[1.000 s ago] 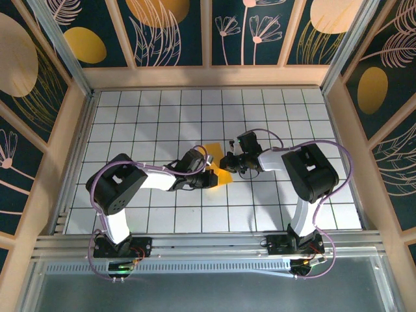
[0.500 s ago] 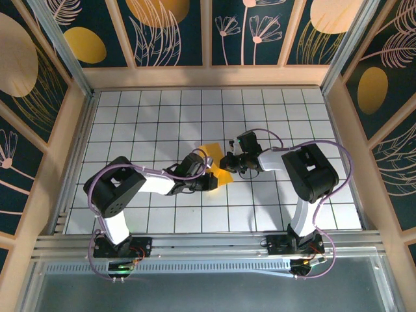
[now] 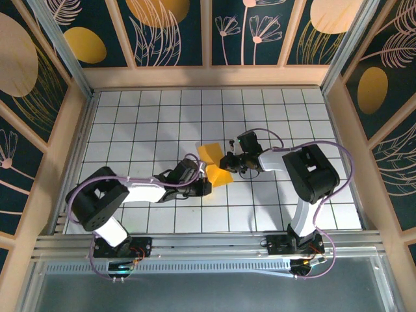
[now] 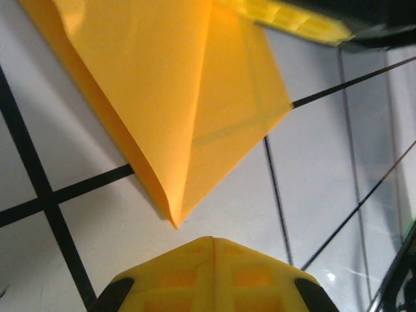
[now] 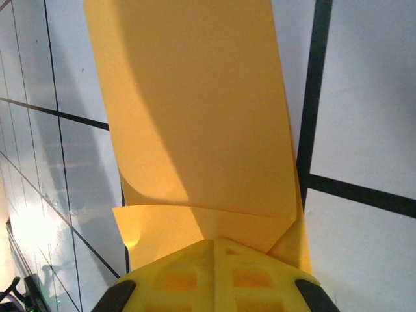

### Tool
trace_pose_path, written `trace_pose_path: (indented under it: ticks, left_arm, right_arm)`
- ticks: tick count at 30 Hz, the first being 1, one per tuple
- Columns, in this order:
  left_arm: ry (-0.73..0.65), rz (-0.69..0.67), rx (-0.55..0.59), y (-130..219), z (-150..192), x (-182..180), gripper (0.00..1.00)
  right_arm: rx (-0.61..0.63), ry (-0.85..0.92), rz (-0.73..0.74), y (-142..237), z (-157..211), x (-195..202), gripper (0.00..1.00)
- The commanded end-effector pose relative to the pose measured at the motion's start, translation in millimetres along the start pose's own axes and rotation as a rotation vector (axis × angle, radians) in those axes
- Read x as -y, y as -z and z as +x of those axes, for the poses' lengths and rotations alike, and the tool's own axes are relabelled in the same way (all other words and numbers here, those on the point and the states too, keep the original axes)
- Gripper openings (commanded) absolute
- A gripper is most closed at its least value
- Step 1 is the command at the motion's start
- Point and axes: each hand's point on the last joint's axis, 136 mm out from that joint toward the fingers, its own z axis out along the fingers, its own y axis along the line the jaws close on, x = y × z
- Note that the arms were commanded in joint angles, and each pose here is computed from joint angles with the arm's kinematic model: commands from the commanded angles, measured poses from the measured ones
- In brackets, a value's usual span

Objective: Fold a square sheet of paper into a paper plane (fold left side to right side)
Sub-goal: Fold the triangle a second time at the center of the table, then turn over the paper at the center of the table.

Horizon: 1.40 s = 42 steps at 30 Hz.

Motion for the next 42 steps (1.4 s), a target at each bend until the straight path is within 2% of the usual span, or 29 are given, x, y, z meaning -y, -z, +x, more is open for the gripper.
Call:
trace_pose_path:
  ticks: [1, 3, 5, 8, 13, 19, 22, 24, 29, 33, 42]
  left_arm:
    - [0.02, -0.01, 0.082, 17.3, -22.3, 0.1, 0.18]
    - [0.037, -0.002, 0.114, 25.0, -33.4, -4.3, 0.24]
    - [0.053, -0.001, 0.136, 29.8, -44.2, -10.8, 0.35]
    - [0.05, -0.02, 0.149, 28.8, -56.4, -19.2, 0.45]
    - [0.043, -0.016, 0.126, 11.1, -69.8, -22.8, 0.53]
    - [0.038, -0.022, 0.104, -13.7, -81.5, -27.7, 0.56]
    - [0.035, -0.022, 0.114, -19.0, -86.8, -28.8, 0.53]
    - [0.035, -0.025, 0.122, -20.3, -89.0, -29.7, 0.47]
    - [0.026, 0.002, 0.15, -17.2, -91.4, -25.8, 0.18]
    - [0.014, 0.026, 0.186, -7.9, -93.8, -20.2, 0.02]
    - [0.047, 0.092, 0.312, 29.0, -92.8, -9.7, 0.0]
  right_arm:
    - [0.082, 0.054, -0.036, 21.7, -11.6, -24.4, 0.27]
    - [0.137, 0.073, -0.019, 33.3, -17.7, -26.8, 0.45]
    - [0.203, 0.092, 0.013, 46.6, -23.5, -25.8, 0.62]
    - [0.271, 0.099, 0.05, 63.6, -27.6, -20.4, 0.8]
    - [0.322, 0.089, 0.058, 81.3, -25.2, -13.2, 0.91]
    - [0.302, 0.077, 0.068, 83.4, -15.7, -4.5, 0.92]
    - [0.287, 0.078, 0.063, 81.8, -10.3, -2.4, 0.9]
    - [0.27, 0.081, 0.052, 79.5, -5.9, -1.8, 0.87]
    - [0.222, 0.085, 0.009, 72.4, 4.3, -4.0, 0.82]
    - [0.206, 0.089, -0.015, 68.5, 5.3, -6.8, 0.8]
    - [0.184, 0.085, -0.079, 49.8, 0.5, -21.3, 0.83]
